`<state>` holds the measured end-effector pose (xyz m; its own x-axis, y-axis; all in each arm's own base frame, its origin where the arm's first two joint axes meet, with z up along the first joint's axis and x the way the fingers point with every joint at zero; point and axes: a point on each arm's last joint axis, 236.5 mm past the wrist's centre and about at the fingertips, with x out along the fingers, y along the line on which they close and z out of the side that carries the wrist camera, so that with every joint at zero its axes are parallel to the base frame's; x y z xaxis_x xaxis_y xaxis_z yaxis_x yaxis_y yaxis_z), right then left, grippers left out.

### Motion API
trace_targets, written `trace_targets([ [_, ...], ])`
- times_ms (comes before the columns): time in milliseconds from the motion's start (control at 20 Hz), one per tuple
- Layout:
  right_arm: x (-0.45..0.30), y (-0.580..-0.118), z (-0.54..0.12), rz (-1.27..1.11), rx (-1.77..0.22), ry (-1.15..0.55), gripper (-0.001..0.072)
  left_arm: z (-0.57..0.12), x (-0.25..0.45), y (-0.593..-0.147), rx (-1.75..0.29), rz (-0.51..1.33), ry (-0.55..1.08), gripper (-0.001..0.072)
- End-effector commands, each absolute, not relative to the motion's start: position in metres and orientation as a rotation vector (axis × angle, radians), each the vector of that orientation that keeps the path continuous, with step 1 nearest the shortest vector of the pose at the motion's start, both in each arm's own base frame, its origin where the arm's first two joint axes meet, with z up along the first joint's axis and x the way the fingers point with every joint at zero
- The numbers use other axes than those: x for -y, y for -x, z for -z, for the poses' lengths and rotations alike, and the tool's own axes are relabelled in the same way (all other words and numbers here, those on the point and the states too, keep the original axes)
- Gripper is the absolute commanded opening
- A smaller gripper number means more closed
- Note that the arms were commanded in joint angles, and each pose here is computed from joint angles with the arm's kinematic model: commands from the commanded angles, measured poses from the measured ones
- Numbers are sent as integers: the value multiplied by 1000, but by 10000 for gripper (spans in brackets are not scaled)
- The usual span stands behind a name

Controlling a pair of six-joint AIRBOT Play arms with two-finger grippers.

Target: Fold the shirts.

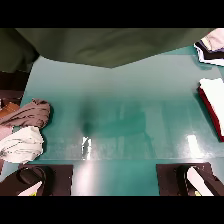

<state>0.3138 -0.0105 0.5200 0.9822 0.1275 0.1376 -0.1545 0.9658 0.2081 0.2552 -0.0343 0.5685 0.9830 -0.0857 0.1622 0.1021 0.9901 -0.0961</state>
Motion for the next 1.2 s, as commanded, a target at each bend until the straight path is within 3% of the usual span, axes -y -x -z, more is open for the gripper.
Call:
trace_targets([
  [0, 20, -292, -544, -83, 171, -189, 13, -584, 21, -233, 223, 98, 159, 24],
  [400, -7, -298, -519, -180, 50, -202, 13, -531, 69, -262, 44, 216, 157, 24],
  [600, -12, -280, -524, -153, 66, -154, 12, -554, 81, -237, 88, 322, 215, 24],
  [800, -4, -276, -508, -103, -2, -167, 12, -560, 95, -228, 107, 394, 162, 24],
  [950, 5, -313, -441, -128, -270, -274, 12, -514, 92, -274, -15, 271, 41, 24],
  [1150, 31, -379, -331, -144, -647, -441, 12, -421, 91, -368, -263, 46, -194, 24],
])
